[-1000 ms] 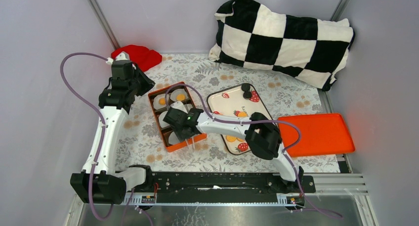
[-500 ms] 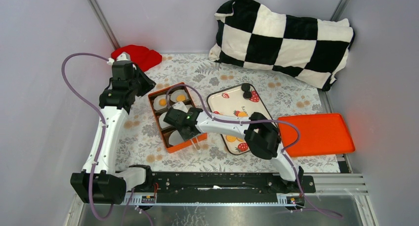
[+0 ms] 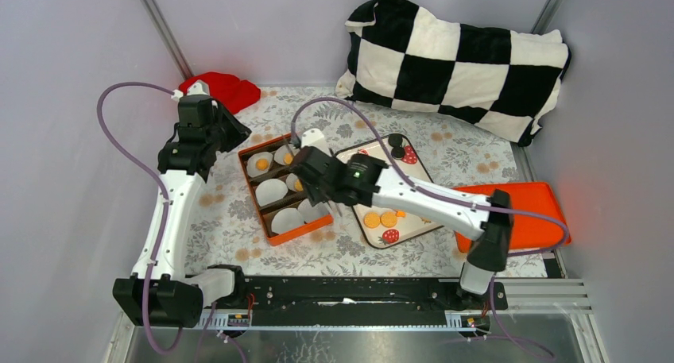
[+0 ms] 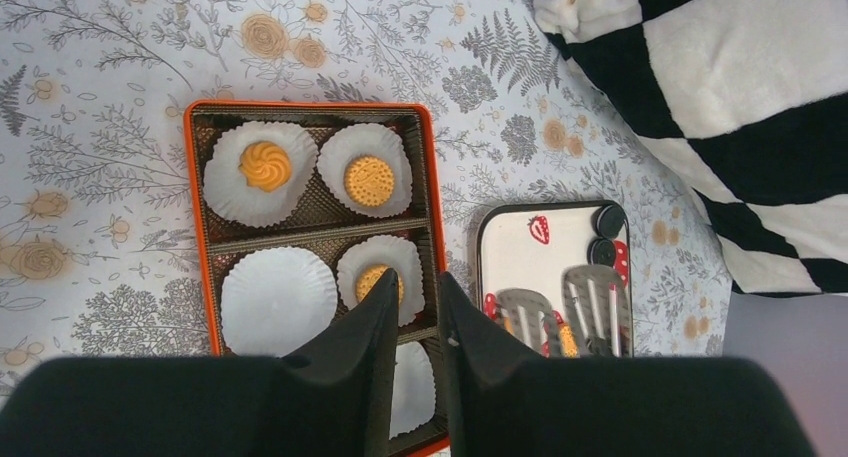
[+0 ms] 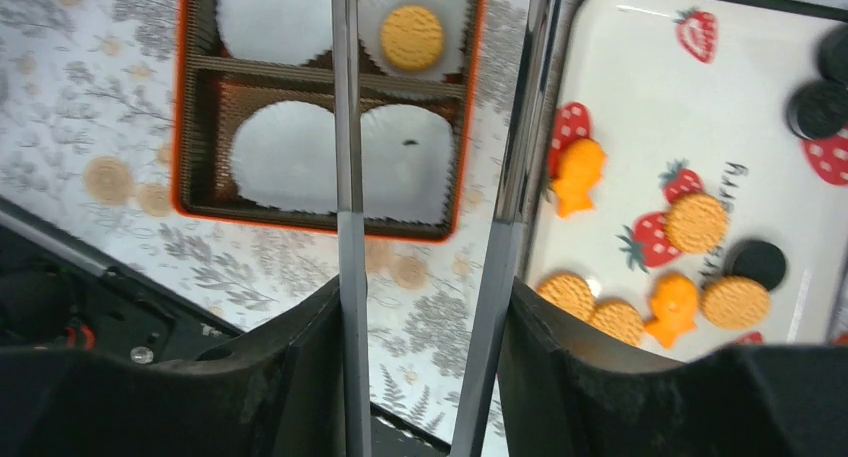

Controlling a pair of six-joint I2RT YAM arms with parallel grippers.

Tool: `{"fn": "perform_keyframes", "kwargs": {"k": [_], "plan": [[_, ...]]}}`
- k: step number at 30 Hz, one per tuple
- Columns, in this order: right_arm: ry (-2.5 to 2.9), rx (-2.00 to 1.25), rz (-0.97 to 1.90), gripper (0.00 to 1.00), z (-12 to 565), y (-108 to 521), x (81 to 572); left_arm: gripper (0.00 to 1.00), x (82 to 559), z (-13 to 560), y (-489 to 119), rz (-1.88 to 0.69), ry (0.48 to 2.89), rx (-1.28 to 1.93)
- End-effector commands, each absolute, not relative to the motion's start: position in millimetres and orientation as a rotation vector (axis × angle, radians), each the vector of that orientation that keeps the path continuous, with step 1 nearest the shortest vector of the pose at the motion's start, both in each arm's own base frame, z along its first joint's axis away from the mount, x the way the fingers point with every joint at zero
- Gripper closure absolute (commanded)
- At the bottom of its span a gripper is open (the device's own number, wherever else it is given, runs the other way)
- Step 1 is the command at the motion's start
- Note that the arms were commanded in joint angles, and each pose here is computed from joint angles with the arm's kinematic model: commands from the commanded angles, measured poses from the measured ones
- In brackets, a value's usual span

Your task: Pack the cookies

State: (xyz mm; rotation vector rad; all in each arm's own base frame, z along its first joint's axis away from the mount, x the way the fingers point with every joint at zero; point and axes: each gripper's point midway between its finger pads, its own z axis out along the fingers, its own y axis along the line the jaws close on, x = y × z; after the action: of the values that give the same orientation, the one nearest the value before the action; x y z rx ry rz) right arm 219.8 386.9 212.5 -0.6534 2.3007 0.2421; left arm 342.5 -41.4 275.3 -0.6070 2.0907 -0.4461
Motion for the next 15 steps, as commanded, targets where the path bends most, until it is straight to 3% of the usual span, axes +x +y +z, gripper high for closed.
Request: {"fn": "perform_keyframes", "kwargs": {"k": [1,11,15], "plan": [[2.297,-0.587,0.107,0.47,212,339,218,0.74,351,295,-48,-0.506,2.045,-0.553],[2.347,-0.363,-0.189,0.45,186,237,205,0.74,355,291,-65,-0.619,2.055,-0.516],[2.419,-0.287,-0.160,0.45,160,216,188,0.74,356,291,-69,-0.648,2.061,-0.501]]}}
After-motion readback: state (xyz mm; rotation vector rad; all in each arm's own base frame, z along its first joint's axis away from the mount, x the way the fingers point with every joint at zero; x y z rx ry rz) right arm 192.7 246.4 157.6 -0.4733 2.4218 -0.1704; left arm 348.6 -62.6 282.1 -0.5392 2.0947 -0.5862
